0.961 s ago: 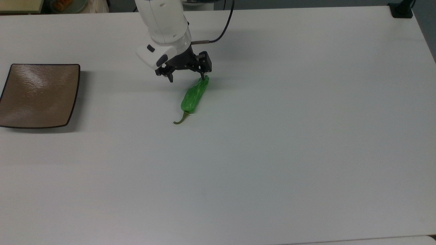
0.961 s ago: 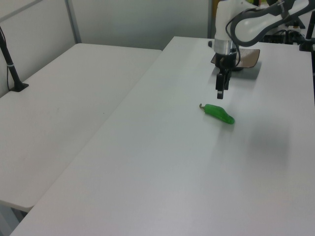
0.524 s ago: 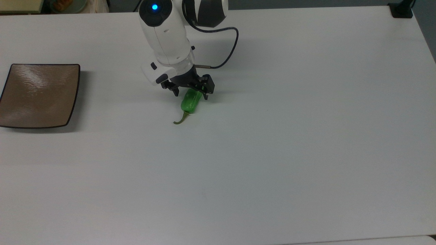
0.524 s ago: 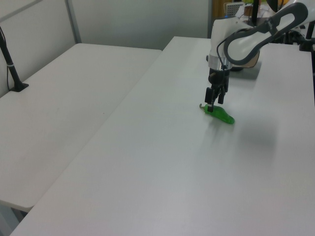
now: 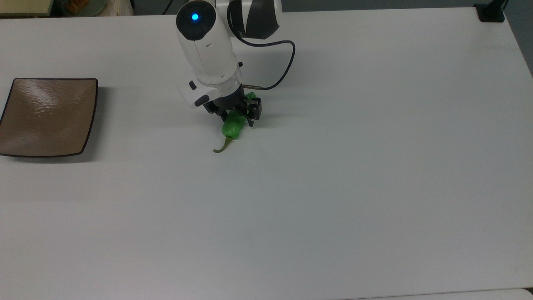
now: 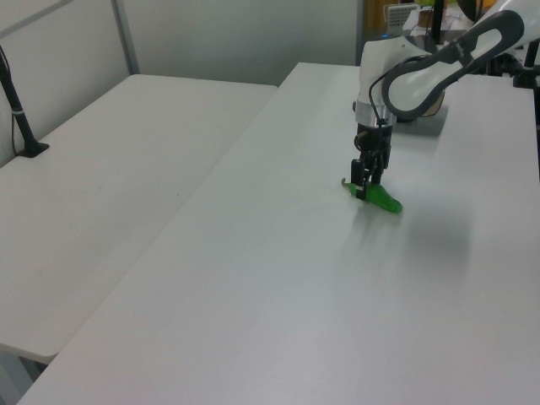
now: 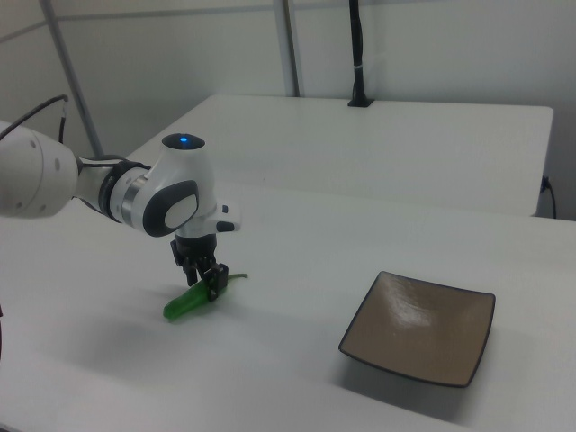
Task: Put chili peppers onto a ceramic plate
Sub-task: 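Close the gripper on the thick end of the green chili pepper, then lift the chili pepper up off the table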
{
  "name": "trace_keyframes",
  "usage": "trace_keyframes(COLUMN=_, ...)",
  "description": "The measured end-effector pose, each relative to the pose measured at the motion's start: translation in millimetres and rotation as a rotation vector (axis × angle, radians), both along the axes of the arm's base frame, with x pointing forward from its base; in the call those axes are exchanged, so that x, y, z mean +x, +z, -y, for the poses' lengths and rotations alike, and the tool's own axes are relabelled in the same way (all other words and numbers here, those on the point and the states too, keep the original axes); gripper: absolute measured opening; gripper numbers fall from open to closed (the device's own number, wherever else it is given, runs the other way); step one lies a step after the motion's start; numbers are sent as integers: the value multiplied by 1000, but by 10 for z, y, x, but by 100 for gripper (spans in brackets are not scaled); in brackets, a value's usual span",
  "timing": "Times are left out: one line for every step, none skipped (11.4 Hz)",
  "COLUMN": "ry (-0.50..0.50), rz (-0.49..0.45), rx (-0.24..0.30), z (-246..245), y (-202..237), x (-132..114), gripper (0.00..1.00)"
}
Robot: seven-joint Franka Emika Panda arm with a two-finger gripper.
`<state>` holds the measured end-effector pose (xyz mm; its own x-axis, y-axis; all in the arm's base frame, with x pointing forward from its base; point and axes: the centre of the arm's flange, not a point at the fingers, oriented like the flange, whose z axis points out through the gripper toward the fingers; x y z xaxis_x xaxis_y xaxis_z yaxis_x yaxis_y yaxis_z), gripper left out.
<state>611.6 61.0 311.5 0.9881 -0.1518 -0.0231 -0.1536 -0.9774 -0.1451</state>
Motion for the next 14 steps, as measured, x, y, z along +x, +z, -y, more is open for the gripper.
trace_keyframes(ry=2, rz=-6, rx=1, z=-10, y=-34, x=-3, gripper=54)
trace_keyframes(ry=3, rz=-6, rx=1, z=-19, y=-41, x=0, gripper=39)
trace_keyframes(ry=4, rz=-6, rx=1, z=-24, y=-41, x=0, gripper=39)
trace_keyframes(ry=4, rz=-6, rx=1, z=-24, y=-39, x=2, gripper=39)
trace_keyframes(ry=4, rz=-4, rx=2, z=-24, y=-31, x=7, gripper=39)
trace_keyframes(ry=3, rz=2, rx=2, z=-22, y=-5, x=22, gripper=39)
trace_keyframes(ry=2, rz=11, rx=3, z=-19, y=41, x=41, gripper=39)
trace_keyframes(ry=1, rz=28, rx=4, z=-13, y=129, x=73, gripper=39)
trace_keyframes(ry=-3, rz=45, rx=5, z=7, y=222, x=103, gripper=39)
trace_keyframes(ry=-10, rz=61, rx=5, z=56, y=312, x=135, gripper=39)
trace_keyframes(ry=-17, rz=78, rx=5, z=130, y=402, x=170, gripper=39)
trace_keyframes(ry=-12, rz=96, rx=4, z=219, y=501, x=191, gripper=39)
trace_keyframes(ry=3, rz=105, rx=1, z=323, y=618, x=197, gripper=39)
trace_keyframes(ry=27, rz=103, rx=-1, z=462, y=762, x=188, gripper=39)
